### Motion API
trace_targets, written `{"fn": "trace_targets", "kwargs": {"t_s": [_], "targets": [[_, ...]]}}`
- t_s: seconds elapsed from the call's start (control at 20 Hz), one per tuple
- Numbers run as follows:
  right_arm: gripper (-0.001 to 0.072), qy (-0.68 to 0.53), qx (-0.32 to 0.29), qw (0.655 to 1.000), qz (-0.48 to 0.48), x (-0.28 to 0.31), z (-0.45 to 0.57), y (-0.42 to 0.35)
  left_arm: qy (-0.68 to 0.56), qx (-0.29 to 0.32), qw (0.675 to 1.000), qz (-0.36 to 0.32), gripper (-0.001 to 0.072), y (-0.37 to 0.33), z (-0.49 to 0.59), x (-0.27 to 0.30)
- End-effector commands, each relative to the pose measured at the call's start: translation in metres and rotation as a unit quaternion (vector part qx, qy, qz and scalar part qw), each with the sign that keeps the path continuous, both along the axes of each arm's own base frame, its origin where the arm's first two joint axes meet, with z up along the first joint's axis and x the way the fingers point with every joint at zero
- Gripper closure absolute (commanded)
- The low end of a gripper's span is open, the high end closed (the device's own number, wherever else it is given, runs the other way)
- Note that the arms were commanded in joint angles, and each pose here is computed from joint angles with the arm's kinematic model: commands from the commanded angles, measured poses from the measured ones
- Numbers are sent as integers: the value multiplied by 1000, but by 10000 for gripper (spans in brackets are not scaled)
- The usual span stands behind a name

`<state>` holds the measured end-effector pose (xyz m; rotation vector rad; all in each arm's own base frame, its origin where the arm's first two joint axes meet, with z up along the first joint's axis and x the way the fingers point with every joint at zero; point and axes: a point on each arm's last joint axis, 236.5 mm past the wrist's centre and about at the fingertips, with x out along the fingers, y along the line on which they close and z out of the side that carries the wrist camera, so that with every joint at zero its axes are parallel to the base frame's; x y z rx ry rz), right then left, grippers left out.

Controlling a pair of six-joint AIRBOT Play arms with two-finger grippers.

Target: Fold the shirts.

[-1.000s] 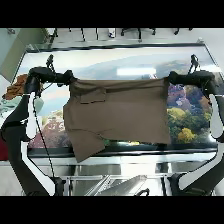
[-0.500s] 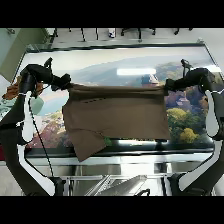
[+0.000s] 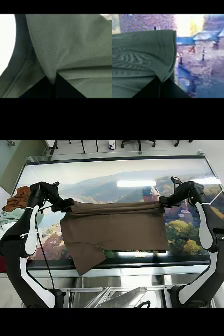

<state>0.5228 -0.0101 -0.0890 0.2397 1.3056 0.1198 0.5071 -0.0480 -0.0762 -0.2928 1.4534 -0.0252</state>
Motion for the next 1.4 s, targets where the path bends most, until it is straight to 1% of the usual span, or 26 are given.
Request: {"fn": "trace_targets", "kwargs": {"t_s": [0.0,0.3,0.35,0.4,0.45,0.5,0.55,0.6,0.8,0.9,0.95,1.0,1.05,1.1,1.15,1.2,1.25,1.3,1.35], "targets": [[684,6,-6,1000,-4,-1,-4,1,33,23,999,-4,693,1,-20,-13],[683,10,0,1000,-5,-3,-3,4,44,19,999,-5,693,-3,-25,-16],[672,12,10,1000,-6,-4,-2,8,47,12,999,-3,693,-6,-25,-17],[605,14,21,1000,-7,-4,-1,13,47,-7,999,-1,684,-15,-23,-17],[437,16,32,999,-8,-5,1,18,47,-26,999,2,547,-23,-21,-17],[337,16,45,999,-10,-5,5,23,46,-44,998,3,296,-31,-17,-16],[338,15,57,998,-11,-5,9,28,44,-55,997,3,120,-37,-11,-14],[337,14,64,998,-12,-6,16,29,46,-59,997,-1,93,-38,-3,-14],[340,9,67,998,-13,-29,78,5,99,-57,993,-12,94,-27,58,-40],[340,-10,62,998,-25,-47,119,-25,87,-52,995,-6,94,-18,95,-51],[340,-14,59,998,-29,-60,134,-40,76,-37,996,-7,94,-12,108,-61],[340,-11,57,998,-34,-75,142,-53,73,-7,997,-12,94,0,113,-76],[340,-3,58,998,-40,-93,144,-65,81,36,996,-14,94,17,114,-98],[340,8,60,997,-47,-115,139,-75,93,68,993,-12,94,29,111,-124],[340,21,64,996,-55,-137,129,-83,101,77,992,-13,94,34,103,-151],[340,34,70,995,-67,-162,113,-91,106,64,992,-6,94,32,90,-182],[340,43,74,993,-85,-183,96,-98,110,36,993,4,94,25,72,-214],[339,37,80,989,-120,-193,81,-107,112,-4,994,18,94,13,56,-242],[340,33,100,983,-147,-202,68,-110,107,-57,992,37,94,-4,40,-267]]}}
